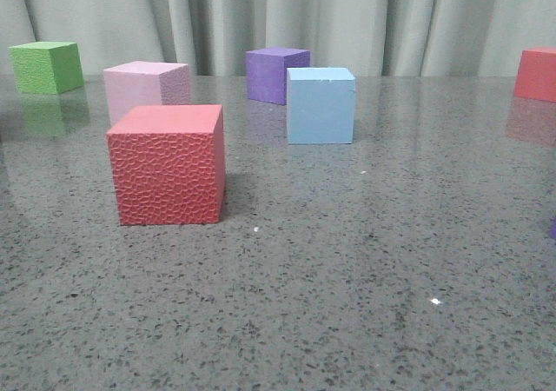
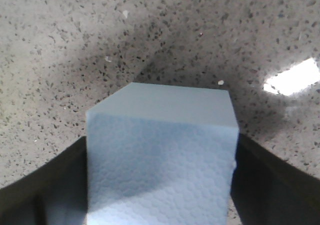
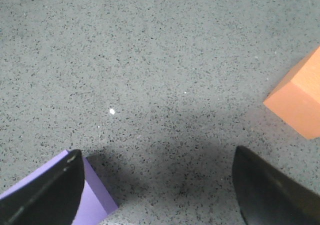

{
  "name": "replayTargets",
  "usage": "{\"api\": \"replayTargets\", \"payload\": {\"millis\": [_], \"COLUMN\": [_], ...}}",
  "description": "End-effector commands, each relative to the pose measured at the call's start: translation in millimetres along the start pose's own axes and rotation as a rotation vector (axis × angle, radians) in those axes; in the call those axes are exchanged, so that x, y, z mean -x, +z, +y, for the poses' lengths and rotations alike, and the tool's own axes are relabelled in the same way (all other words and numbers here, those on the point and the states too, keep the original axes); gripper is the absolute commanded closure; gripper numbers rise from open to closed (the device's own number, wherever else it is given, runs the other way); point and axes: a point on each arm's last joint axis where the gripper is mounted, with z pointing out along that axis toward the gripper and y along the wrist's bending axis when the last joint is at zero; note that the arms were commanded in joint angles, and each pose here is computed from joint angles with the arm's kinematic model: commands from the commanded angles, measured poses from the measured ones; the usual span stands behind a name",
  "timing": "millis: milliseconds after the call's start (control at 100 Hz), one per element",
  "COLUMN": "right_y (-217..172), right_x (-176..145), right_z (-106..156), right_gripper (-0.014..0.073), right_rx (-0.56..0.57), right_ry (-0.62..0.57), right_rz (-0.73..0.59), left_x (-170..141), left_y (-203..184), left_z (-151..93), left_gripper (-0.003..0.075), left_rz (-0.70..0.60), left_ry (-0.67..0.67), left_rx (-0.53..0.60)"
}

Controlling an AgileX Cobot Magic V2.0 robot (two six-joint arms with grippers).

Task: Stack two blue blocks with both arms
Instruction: 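Lower the left gripper over the other light-blue cube and grasp it, then lift the light-blue cube with the left gripper toward the placed cube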

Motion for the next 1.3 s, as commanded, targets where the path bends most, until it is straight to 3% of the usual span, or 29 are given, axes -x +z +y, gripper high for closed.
{"api": "replayTargets", "payload": {"millis": [0, 170, 430, 630, 870, 1010, 1290], "right_y": [-8, -8, -8, -8, -8, -8, -8], "right_x": [11, 11, 11, 11, 11, 11, 11], "right_z": [-1, -1, -1, -1, -1, -1, -1], "right_gripper": [-0.0005, -0.0005, -0.0005, -0.0005, -0.0005, -0.0005, -0.0005], "right_rx": [-0.002, -0.001, -0.001, -0.001, -0.001, -0.001, -0.001], "right_ry": [-0.013, -0.013, -0.013, -0.013, -0.013, -0.013, -0.013], "right_rz": [-0.097, -0.1, -0.1, -0.101, -0.101, -0.101, -0.101], "left_x": [0, 0, -1, 1, 13, 24, 52], "left_y": [-26, -26, -26, -39, -79, -103, -147], "left_z": [5, 5, 4, 3, 3, -12, -64], "left_gripper": [0.0216, 0.0238, 0.0372, 0.0426, 0.0426, 0.0426, 0.0426], "left_rz": [-0.082, -0.077, -0.069, -0.081, -0.249, -0.328, -0.475], "left_ry": [-0.017, -0.017, -0.019, -0.037, -0.074, -0.035, 0.115], "left_rx": [0.041, 0.039, 0.028, -0.012, -0.045, -0.046, -0.049]}}
